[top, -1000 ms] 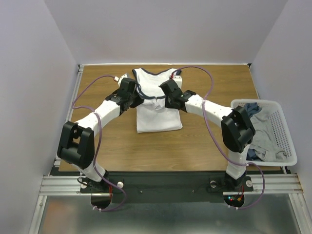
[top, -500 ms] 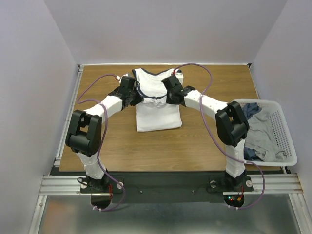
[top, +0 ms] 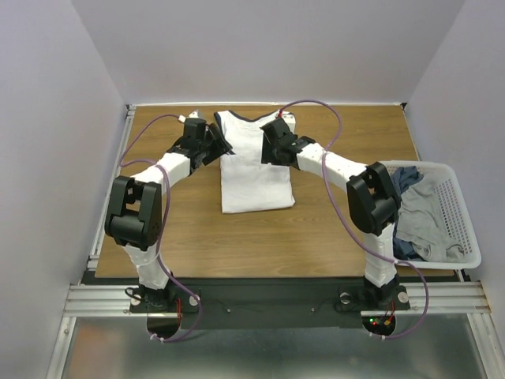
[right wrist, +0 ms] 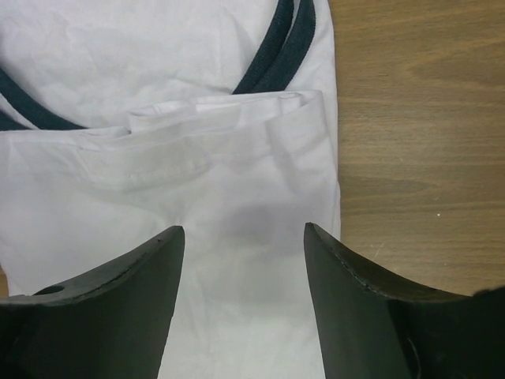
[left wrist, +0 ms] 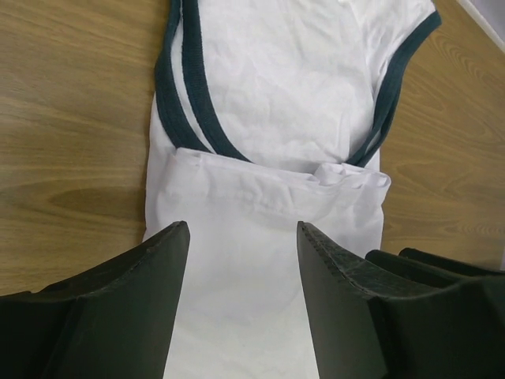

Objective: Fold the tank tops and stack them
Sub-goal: Fold the tank top

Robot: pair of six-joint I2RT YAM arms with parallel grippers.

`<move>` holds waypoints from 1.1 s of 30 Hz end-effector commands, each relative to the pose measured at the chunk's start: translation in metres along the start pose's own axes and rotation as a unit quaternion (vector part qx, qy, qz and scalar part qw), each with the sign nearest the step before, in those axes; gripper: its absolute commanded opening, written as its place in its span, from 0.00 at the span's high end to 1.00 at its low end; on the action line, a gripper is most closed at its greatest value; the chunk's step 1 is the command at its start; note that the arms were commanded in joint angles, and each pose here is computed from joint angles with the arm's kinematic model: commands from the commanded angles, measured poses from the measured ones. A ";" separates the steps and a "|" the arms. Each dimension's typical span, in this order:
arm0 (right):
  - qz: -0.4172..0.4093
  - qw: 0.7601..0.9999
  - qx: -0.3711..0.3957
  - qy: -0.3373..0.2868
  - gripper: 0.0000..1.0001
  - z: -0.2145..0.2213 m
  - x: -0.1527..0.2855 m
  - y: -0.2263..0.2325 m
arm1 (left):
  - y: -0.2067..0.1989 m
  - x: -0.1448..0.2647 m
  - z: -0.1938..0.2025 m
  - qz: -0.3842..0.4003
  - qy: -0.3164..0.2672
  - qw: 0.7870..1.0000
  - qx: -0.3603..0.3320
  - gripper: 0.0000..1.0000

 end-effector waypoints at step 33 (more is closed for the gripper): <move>-0.076 0.991 -0.080 0.082 0.41 0.123 0.055 -0.028 | 0.101 0.082 0.128 -0.061 0.060 0.993 0.080 0.40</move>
Point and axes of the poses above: each gripper's point midway between its finger pads, its own x axis back along the fingers, its own y axis along the line the jaws close on, z = x × y, the point moved 4 cm from there along x, back along the fingers, and after that the axes turned 11 degrees about x, right-handed, at the moved point
